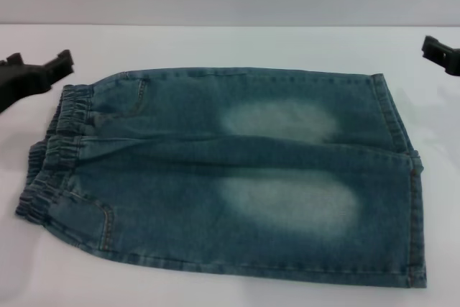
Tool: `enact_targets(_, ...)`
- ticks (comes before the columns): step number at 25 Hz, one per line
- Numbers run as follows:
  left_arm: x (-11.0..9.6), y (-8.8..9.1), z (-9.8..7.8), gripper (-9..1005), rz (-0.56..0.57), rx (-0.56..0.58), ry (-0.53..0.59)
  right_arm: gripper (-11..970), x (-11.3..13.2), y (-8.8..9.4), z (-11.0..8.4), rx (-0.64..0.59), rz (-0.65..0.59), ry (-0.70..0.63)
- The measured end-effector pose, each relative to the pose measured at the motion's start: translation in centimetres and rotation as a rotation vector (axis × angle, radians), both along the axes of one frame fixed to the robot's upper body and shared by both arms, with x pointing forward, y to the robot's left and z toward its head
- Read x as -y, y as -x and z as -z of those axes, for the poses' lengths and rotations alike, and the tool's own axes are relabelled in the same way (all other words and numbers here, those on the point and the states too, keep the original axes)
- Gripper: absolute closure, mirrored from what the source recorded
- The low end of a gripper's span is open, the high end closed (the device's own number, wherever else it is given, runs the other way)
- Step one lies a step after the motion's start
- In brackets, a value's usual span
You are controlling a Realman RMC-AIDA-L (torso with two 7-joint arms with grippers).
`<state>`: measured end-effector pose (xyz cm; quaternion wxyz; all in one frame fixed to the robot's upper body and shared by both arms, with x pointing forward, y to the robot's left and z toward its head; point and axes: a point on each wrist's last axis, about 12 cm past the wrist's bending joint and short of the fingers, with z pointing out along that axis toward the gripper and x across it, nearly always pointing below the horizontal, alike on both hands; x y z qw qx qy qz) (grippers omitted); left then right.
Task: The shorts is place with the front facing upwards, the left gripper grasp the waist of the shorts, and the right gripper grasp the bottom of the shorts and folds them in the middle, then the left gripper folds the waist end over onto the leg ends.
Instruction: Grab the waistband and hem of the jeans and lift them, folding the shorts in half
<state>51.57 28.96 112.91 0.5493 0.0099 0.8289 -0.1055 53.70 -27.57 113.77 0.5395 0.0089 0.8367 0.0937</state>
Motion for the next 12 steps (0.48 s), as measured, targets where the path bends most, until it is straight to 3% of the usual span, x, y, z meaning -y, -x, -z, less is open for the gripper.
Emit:
enact_targets(7,-1.9,0.5,-1.0,156,0.028,-0.155,0.063,162,-1.3,0.0,-1.8,-0.243,-0.067,0.101)
enact_targets(12,-2.2,1.0,-0.5,156,0.047,-0.268,0.033,163,-2.9,1.4,-3.9,-0.271,-0.114,0.115)
